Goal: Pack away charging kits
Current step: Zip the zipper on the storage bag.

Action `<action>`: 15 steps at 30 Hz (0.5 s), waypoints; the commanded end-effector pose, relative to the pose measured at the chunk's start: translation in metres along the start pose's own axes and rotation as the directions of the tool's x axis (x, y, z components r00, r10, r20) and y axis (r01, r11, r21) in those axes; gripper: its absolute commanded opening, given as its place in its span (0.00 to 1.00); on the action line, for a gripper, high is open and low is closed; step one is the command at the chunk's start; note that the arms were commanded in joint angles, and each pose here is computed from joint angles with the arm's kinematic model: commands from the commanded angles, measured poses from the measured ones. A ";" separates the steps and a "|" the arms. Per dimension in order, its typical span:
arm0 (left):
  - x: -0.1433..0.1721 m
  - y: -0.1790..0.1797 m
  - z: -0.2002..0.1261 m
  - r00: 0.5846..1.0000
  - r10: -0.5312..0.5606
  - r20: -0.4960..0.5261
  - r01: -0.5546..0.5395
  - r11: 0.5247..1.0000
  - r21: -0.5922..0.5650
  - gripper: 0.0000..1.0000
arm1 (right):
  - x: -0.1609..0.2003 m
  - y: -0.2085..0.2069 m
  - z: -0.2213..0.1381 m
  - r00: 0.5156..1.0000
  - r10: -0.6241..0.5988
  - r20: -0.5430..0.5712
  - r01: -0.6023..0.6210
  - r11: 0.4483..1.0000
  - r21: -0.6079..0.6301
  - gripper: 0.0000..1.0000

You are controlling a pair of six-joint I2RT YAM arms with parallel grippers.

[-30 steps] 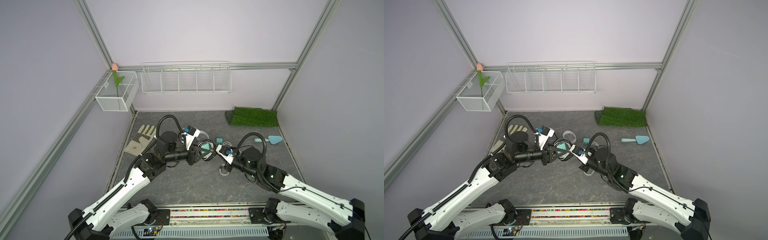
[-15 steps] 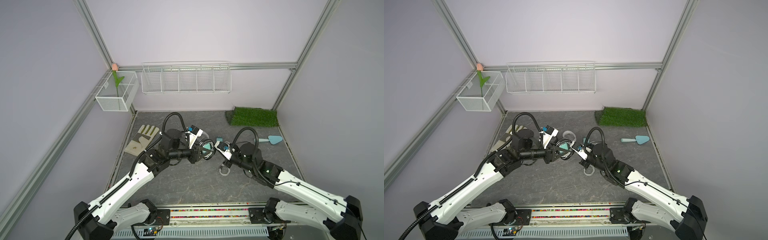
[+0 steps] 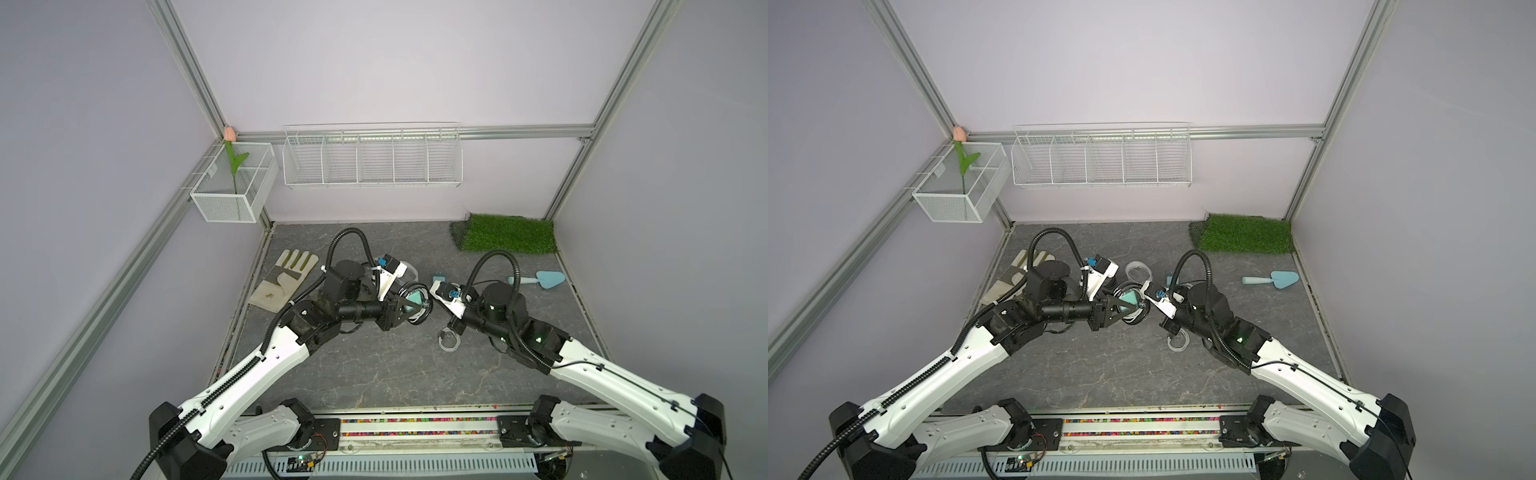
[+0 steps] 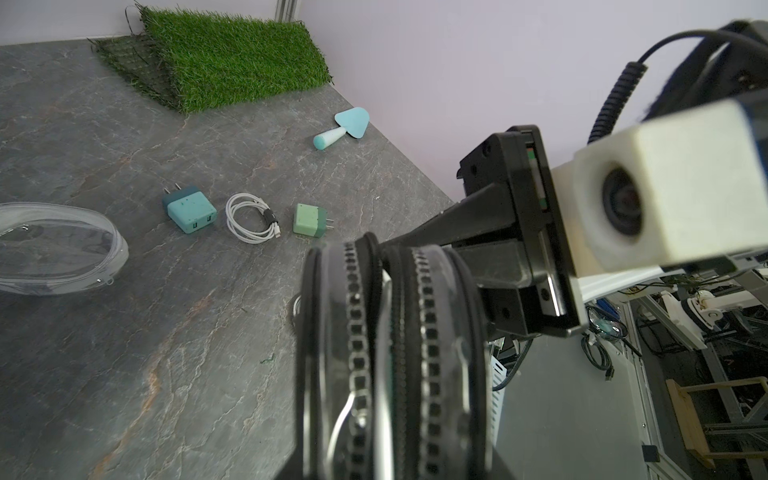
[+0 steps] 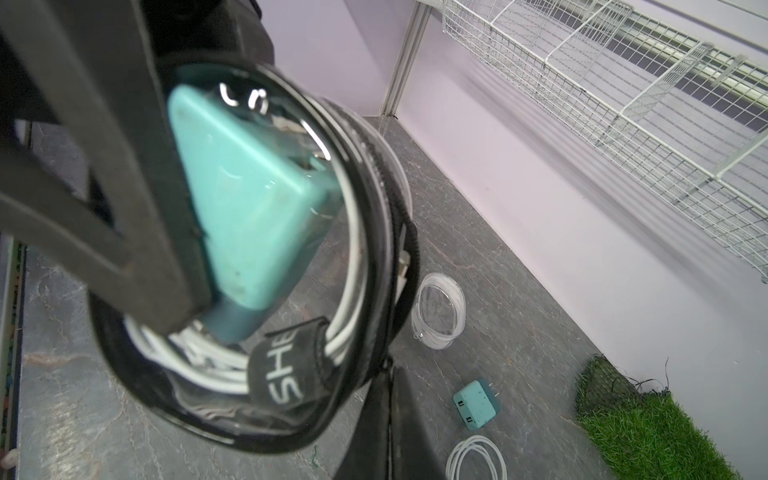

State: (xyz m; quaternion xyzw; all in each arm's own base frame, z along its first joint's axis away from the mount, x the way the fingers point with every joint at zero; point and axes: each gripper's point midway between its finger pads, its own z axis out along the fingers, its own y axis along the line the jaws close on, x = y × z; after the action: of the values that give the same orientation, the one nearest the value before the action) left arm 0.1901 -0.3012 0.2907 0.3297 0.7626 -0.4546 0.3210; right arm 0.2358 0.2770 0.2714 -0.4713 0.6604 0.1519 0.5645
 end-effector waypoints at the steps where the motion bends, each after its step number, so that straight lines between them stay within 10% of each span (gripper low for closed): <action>1: 0.018 -0.006 0.004 0.997 -0.027 -0.069 0.030 0.999 0.046 0.00 | -0.025 -0.017 -0.013 0.997 -0.002 0.083 -0.003 0.998 0.062 0.06; 15: 0.037 -0.012 0.024 0.985 0.000 -0.174 0.009 0.999 0.050 0.00 | -0.051 -0.046 -0.017 0.995 -0.049 0.082 0.037 0.989 0.146 0.06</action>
State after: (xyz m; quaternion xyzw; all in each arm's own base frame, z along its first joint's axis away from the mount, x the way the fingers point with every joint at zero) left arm 0.1854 -0.3215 0.2675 0.3491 0.7745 -0.4437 0.2854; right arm 0.2440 0.2686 0.2800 -0.4734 0.6701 0.1209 0.5588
